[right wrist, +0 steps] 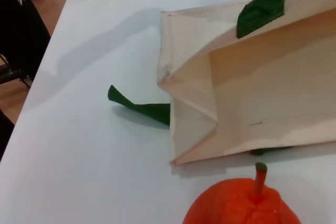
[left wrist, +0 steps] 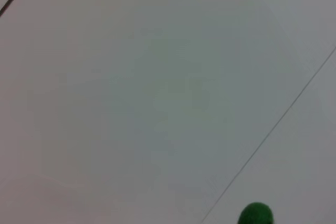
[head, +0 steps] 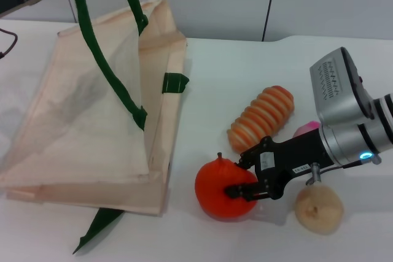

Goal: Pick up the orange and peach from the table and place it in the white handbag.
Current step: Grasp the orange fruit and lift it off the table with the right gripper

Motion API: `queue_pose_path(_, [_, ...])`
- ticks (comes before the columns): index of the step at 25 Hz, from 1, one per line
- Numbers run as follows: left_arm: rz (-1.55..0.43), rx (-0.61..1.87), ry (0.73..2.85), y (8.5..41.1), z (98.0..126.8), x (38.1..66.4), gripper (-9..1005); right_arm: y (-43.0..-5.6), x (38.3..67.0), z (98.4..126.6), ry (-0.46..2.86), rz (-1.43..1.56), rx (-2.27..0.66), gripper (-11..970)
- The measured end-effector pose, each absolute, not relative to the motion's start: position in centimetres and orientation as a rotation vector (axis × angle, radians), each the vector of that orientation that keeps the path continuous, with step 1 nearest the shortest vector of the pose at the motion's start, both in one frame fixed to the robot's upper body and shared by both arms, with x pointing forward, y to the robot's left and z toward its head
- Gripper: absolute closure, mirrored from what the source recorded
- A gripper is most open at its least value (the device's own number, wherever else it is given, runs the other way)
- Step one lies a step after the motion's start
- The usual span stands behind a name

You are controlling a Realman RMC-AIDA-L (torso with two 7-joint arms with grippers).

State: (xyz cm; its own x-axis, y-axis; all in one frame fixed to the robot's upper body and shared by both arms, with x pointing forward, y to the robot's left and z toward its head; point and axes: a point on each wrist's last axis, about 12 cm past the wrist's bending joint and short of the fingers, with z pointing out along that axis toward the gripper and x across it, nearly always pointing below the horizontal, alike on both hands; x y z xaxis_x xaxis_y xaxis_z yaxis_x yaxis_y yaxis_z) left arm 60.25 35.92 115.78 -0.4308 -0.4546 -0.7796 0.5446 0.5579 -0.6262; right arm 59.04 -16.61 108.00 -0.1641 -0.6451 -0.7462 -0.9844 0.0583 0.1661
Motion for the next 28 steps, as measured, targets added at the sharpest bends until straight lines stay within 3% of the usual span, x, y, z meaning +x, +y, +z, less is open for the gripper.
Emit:
queue_pose_path(15, [-1.134,0.08,1.668,35.8,115.9,60.2,868,-17.5,59.3,109.2,1.856,0.976,-1.596,597])
queue_pose_path(28, [-1.171,0.119,1.646,35.0,116.3,60.3,868,-18.8,60.7,113.8,1.641,1.022,-1.496,714])
